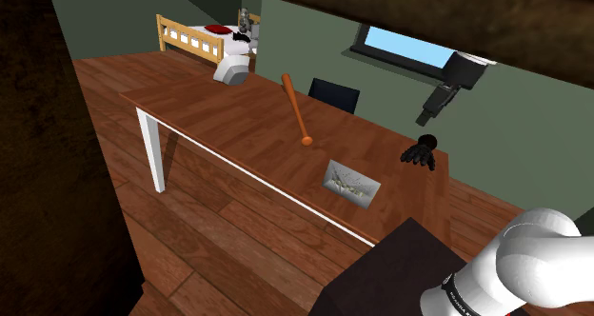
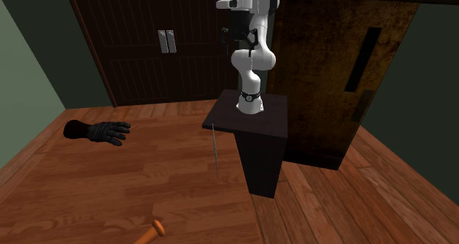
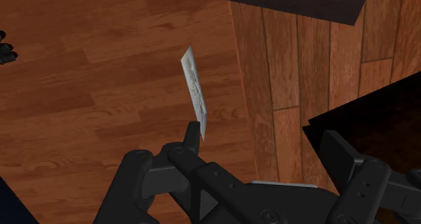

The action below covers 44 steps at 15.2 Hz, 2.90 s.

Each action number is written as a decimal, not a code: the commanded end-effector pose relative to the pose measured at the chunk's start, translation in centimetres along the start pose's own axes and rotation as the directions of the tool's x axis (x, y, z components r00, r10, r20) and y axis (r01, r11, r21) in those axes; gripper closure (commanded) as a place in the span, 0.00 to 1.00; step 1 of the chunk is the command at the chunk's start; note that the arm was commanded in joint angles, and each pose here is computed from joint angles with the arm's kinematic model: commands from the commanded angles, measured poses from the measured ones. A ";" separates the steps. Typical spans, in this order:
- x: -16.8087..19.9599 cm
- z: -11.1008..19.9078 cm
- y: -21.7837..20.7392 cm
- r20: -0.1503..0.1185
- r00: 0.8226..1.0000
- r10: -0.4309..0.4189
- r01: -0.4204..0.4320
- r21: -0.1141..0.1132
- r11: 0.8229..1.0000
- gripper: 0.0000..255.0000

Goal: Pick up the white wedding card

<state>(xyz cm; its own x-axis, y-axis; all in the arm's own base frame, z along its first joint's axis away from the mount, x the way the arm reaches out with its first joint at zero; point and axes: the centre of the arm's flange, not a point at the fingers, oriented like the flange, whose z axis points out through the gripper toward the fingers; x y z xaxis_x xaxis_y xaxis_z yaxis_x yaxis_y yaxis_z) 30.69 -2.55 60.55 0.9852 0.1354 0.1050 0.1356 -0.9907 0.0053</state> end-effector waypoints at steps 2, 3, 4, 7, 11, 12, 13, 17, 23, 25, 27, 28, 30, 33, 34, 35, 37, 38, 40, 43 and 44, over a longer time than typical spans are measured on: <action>0.6 1.1 0.5 -0.004 1.000 -0.015 0.015 0.004 1.000 0.00; 1.1 2.2 0.9 -0.009 0.999 -0.031 0.031 0.007 0.999 0.00; 1.7 3.3 1.4 -0.014 0.999 -0.046 0.046 0.011 0.999 0.00; 3.5 6.5 2.6 -0.028 0.995 -0.092 0.093 0.021 0.995 0.00; 6.0 10.9 4.1 -0.047 0.987 -0.153 0.155 0.034 0.987 0.00; 6.7 11.9 4.4 -0.052 0.984 -0.168 0.170 0.037 0.985 0.00; 7.4 13.0 4.8 -0.057 0.981 -0.183 0.185 0.040 0.982 0.00; 10.1 17.3 5.9 -0.078 0.967 -0.242 0.246 0.051 0.968 0.00; 14.6 23.7 7.2 -0.109 0.938 -0.328 0.336 0.065 0.940 0.00; 16.1 25.8 7.5 -0.120 0.927 -0.356 0.366 0.069 0.928 0.00; 17.6 27.9 7.7 -0.131 0.914 -0.384 0.395 0.072 0.916 0.00; 18.4 28.9 7.8 -0.137 0.907 -0.397 0.409 0.074 0.909 0.00; 19.9 30.8 7.9 -0.147 0.895 -0.421 0.435 0.077 0.897 0.00; 19.7 32.4 7.9 -0.147 0.895 -0.421 0.435 0.077 0.897 0.00; 19.6 32.9 7.9 -0.147 0.895 -0.421 0.435 0.077 0.897 0.00; 19.6 33.4 7.9 -0.147 0.895 -0.421 0.435 0.077 0.897 0.00; 19.5 34.5 7.9 -0.147 0.895 -0.421 0.435 0.077 0.897 0.00; 19.4 34.8 7.9 -0.147 0.895 -0.421 0.435 0.077 0.897 0.00; 19.4 34.7 7.9 -0.146 0.895 -0.421 0.435 0.077 0.897 1.00; 19.4 34.8 7.9 -0.146 0.895 -0.421 0.435 0.077 0.897 1.00; 19.4 34.8 7.9 -0.146 0.895 -0.421 0.435 0.077 0.897 1.00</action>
<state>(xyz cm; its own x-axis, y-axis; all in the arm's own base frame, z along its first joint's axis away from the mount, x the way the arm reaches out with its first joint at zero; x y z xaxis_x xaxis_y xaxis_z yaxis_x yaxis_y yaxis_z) 54.57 -7.45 28.08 0.8093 0.5373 0.2375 0.5582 -0.8293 -0.0257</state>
